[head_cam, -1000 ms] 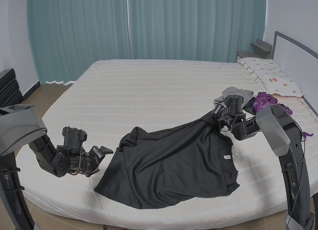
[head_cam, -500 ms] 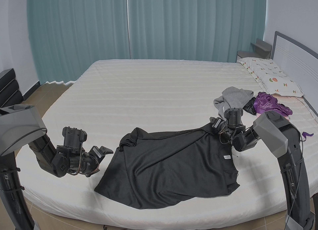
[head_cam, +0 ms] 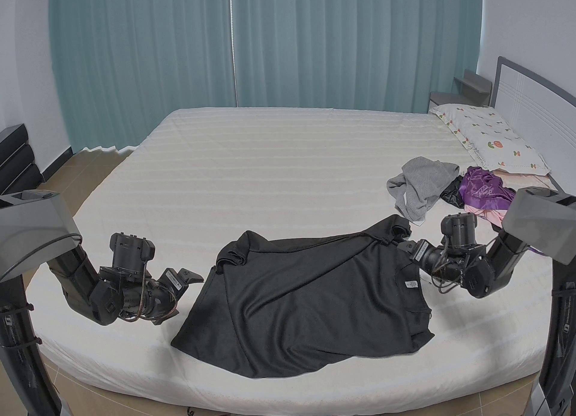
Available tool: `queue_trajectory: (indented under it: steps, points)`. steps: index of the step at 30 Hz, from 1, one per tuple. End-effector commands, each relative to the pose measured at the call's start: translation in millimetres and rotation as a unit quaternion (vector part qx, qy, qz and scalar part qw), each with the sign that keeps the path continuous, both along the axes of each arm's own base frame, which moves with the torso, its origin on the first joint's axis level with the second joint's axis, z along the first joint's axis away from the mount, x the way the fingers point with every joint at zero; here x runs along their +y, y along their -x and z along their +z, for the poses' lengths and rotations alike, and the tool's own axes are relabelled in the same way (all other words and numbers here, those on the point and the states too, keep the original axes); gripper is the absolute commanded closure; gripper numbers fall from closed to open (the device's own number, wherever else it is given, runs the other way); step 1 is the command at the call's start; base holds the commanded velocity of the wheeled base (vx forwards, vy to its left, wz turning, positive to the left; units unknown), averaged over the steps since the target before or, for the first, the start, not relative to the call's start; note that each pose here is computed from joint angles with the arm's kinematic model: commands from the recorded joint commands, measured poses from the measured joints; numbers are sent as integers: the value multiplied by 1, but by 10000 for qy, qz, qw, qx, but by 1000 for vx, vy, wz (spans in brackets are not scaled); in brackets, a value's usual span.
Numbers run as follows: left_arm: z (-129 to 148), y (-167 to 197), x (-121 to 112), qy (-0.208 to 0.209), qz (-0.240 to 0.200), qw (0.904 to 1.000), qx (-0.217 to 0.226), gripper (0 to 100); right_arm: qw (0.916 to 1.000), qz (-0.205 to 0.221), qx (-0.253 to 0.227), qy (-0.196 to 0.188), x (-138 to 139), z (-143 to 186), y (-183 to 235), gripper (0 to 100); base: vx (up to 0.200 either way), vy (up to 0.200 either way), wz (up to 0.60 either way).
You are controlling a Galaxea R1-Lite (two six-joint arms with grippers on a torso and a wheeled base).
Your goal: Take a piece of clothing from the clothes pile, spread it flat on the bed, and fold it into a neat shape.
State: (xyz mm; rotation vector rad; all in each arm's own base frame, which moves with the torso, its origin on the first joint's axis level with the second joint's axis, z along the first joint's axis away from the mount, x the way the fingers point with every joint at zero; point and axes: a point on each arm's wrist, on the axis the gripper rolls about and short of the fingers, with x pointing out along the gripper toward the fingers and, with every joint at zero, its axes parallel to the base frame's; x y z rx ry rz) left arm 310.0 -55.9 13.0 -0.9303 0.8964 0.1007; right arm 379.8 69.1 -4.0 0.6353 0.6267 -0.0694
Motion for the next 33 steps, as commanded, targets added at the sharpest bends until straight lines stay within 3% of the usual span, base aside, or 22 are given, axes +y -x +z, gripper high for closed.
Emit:
queue_trajectory:
  steps: [1,5,11,22,33]
  points:
    - [19,31,5,24,-6,10000,-87,0,9974,380,69,-607,-14,38,96,0,0,0,0]
    - [22,41,7,37,-12,9999,-132,0,9958,451,-198,-777,-20,34,112,0,0,0,0]
    - [19,45,6,158,81,9998,-47,0,9939,590,127,-919,-14,1,130,0,0,0,0]
    - [18,46,2,176,39,9998,3,0,9933,693,163,-906,-12,-11,142,0,0,0,0]
    - [17,46,0,184,12,9998,16,0,9923,792,180,-930,-8,-11,143,0,-200,0,0]
